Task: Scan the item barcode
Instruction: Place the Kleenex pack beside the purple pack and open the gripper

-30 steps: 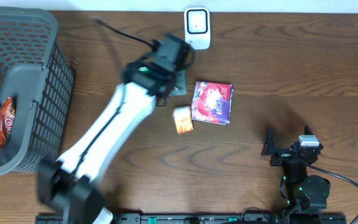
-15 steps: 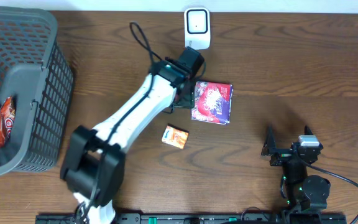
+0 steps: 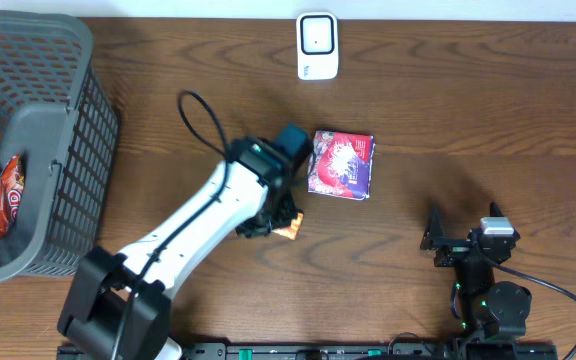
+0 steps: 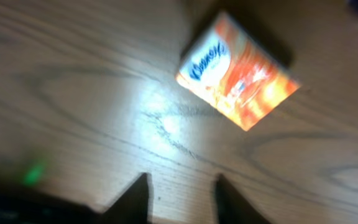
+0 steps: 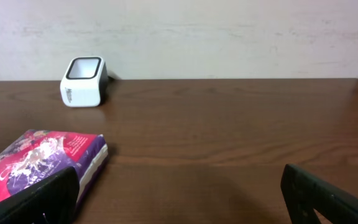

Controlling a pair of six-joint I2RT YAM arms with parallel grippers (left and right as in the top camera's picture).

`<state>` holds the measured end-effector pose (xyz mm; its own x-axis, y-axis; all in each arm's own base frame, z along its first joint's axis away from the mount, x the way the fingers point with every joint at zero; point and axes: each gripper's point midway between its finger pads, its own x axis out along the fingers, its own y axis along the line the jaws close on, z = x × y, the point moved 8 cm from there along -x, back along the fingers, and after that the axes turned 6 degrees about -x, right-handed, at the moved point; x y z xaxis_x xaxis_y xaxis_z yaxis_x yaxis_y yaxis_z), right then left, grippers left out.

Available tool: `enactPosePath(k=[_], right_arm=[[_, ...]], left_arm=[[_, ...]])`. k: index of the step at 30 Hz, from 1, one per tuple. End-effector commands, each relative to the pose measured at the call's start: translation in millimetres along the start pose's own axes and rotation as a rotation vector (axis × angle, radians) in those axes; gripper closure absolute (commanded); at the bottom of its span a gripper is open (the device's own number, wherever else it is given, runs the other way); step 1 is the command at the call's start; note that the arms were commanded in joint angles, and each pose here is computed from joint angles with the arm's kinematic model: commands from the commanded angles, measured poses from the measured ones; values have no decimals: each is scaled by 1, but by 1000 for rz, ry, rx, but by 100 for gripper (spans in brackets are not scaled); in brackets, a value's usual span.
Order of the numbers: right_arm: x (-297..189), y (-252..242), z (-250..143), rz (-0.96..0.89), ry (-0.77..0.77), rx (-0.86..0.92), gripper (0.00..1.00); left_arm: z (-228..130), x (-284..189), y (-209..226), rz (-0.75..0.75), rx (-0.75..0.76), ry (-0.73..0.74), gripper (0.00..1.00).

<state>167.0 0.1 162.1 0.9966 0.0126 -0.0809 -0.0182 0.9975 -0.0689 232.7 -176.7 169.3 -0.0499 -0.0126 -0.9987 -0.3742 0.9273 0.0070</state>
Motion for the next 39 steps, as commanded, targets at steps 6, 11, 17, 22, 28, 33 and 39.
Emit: enactPosePath(k=[6,11,17,22,28,33,39], right_arm=[[0,-1,-1,-3,2,7,1],[0,-1,-1,-3,2,7,1],[0,-1,-1,-3,2,7,1],[0,-1,-1,-3,2,7,1],[0,-1,-1,-3,2,7,1],[0,-1,-1,-3,2,7,1],[0,-1,-1,-3,2,7,1]], left_arm=[[-14,51,7,-32,-148,75,92],[-14,81,9,-92,-254,49,92],[2,97,-5,-182,-252,-62,92],[29,117,-31,-278,-86,-194,92],[82,98,-52,-446,117,-412,92],[94,62,-76,-631,250,-375,92],[92,14,-95,-808,345,-340,92]])
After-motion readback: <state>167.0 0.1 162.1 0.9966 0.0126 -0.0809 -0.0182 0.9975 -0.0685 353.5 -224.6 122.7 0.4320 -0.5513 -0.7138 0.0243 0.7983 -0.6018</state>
